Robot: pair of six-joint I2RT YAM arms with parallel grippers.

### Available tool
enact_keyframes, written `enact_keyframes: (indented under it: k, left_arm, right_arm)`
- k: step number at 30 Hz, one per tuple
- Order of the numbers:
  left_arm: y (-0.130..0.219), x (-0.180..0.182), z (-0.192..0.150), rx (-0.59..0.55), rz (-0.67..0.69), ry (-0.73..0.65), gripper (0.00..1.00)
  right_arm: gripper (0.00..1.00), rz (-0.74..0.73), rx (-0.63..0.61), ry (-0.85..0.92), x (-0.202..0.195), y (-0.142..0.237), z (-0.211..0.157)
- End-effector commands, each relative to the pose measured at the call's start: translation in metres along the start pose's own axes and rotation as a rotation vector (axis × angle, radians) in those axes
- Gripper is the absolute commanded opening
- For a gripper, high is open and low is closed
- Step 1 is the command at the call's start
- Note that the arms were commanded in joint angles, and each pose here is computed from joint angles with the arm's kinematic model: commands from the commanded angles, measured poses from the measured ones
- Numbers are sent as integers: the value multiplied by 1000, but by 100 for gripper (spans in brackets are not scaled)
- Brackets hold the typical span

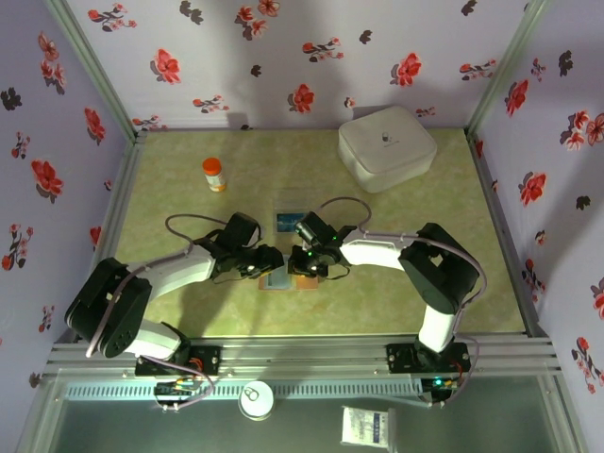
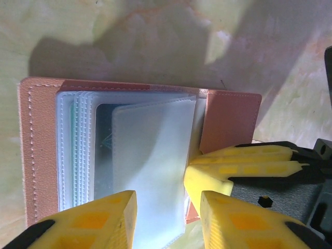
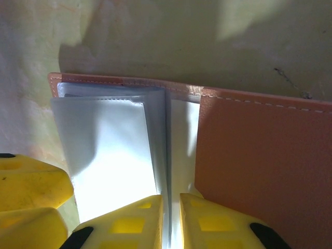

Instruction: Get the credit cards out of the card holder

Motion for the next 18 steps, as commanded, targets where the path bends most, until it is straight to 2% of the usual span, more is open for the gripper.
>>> enact_keyframes:
  k: [1, 15, 18]
  left_arm:
    - [3, -8, 3, -20, -13, -9, 37]
    - [6, -2, 5, -35, 36, -5, 39]
    - [5, -12, 6, -27, -8, -9, 34]
  right_arm:
    - [14, -19, -11, 13, -5, 5, 0]
    - [12, -10, -11, 12, -4, 3, 1]
    - [12, -10, -10, 13, -4, 3, 0]
Point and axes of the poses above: each hand's point on the last joint's axis, 136 mm out from that joint toward the fingers, its own y axis back along the fingers, its own x axis along the line the jaws close on, z = x × y, the point moved 1 cm from there along y, back along the fingers, and after that the axes turned 11 degrees about y, right-handed, at the moved point
